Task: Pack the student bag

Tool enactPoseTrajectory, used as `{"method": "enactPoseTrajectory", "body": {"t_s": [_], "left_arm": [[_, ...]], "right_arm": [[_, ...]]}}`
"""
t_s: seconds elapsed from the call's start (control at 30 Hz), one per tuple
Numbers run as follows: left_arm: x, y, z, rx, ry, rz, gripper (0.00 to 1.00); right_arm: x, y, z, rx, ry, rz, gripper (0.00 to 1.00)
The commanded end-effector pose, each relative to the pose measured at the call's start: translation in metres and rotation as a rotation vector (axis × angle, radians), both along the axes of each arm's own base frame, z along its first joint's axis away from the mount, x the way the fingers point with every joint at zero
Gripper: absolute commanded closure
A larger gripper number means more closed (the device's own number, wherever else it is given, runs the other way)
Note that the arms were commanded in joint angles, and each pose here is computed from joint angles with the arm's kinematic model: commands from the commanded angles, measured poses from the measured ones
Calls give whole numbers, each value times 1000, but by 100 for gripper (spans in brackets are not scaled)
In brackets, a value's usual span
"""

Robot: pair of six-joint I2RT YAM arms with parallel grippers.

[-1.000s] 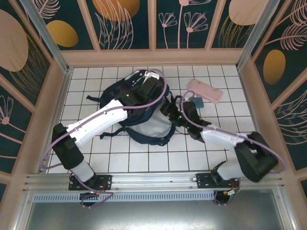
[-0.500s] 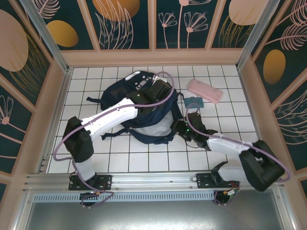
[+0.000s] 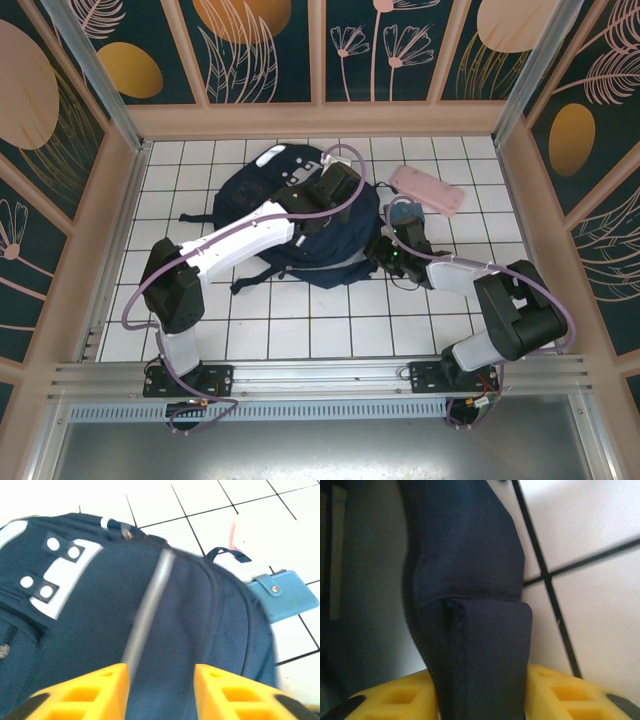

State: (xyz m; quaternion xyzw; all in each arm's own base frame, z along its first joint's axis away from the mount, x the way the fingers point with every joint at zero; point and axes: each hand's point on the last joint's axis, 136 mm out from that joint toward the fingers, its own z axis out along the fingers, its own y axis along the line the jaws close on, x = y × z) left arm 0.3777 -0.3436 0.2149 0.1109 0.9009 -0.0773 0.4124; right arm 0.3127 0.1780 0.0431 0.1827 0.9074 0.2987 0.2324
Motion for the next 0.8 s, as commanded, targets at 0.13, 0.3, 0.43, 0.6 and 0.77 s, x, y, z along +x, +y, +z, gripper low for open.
{"method": "enactPoseTrajectory", "body": {"t_s": [0.13,0.3,0.43,0.6,0.77], "left_arm": [[-14,54,24,-176,18,87,28],[-29,124,1,-288,60,230,16],[-47,169,-24,-346,90,337,10],[-69,209,-56,-413,134,442,4],[-82,230,-73,-445,150,490,2]], "right_arm": [[-6,-30,24,-80,-38,-115,34],[-36,-36,38,-186,-22,-146,33],[-54,13,56,-148,-24,-47,38],[-70,99,68,-23,23,76,48],[-82,176,66,40,109,146,51]]}}
